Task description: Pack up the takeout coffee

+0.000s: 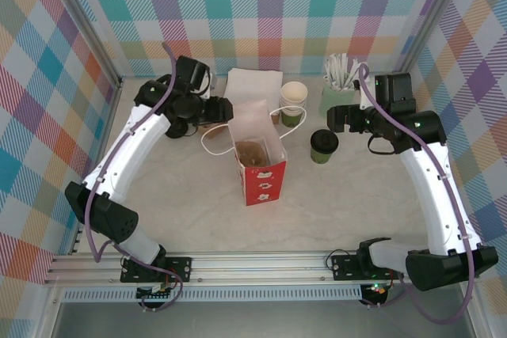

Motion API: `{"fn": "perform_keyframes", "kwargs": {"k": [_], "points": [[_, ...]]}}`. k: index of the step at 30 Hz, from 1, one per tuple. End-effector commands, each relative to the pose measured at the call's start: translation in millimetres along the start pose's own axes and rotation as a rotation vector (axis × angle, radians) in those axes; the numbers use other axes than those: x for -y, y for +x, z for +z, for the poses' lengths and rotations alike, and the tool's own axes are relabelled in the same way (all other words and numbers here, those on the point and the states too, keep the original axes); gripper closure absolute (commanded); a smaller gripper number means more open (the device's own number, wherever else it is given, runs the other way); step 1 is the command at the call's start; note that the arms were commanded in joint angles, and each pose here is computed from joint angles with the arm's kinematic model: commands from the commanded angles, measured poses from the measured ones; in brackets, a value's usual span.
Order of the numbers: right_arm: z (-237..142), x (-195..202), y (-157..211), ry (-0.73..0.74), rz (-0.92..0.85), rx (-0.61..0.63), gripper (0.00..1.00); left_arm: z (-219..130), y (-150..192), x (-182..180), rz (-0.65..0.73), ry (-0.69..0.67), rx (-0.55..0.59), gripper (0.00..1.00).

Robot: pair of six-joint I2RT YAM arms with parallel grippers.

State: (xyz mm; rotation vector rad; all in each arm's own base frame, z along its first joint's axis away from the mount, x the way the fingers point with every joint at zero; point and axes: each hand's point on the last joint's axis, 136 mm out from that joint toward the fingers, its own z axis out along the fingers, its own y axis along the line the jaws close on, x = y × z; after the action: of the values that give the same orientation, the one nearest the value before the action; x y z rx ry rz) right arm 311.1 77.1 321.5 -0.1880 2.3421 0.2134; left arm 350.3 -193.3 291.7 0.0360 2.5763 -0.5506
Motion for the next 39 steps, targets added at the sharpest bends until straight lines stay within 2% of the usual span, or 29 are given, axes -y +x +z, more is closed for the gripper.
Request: {"fn": "perform_keyframes", "kwargs": {"k": [1, 5, 11, 16, 20, 26, 29, 35, 39], "points": [[-5.3, 1.3, 8.3, 0.002, -0.019, -0.016, 0.0, -22.7, -9.5, 8.6, 0.126, 0.002, 0.033, 0.41], [-5.6, 0.1, 14.4, -0.007, -0.033, -0.028, 0.0, -14.1, -17.0, 23.1, 0.238, 0.052, -0.01, 0.33], [-6.8, -1.7, 19.8, -0.018, -0.047, -0.047, 0.0, 19.0, -12.3, 20.2, 0.375, 0.043, -0.151, 0.25], [-10.4, -1.9, 21.6, -0.019, -0.056, -0.05, 0.0, 29.0, -8.6, 19.1, 0.433, 0.054, -0.189, 0.23], [-10.9, -4.2, 22.3, -0.033, -0.057, -0.051, 0.0, 36.0, -8.9, 4.8, 0.446, -0.019, -0.206, 0.24], [-7.8, -5.2, 25.3, -0.04, -0.058, -0.072, 0.0, 46.3, -5.5, -4.6, 0.446, -0.06, -0.24, 0.34], [-6.3, -5.8, 26.3, -0.044, -0.053, -0.077, 0.0, 47.3, -7.7, -4.6, 0.447, -0.062, -0.231, 0.42], [-0.5, -7.9, 29.2, -0.058, -0.046, -0.092, 0.0, 50.5, -11.0, -5.3, 0.448, -0.07, -0.222, 0.67], [2.2, -7.3, 30.5, -0.056, -0.045, -0.099, 0.0, 44.7, -9.7, -9.1, 0.429, -0.096, -0.223, 0.8]]}}
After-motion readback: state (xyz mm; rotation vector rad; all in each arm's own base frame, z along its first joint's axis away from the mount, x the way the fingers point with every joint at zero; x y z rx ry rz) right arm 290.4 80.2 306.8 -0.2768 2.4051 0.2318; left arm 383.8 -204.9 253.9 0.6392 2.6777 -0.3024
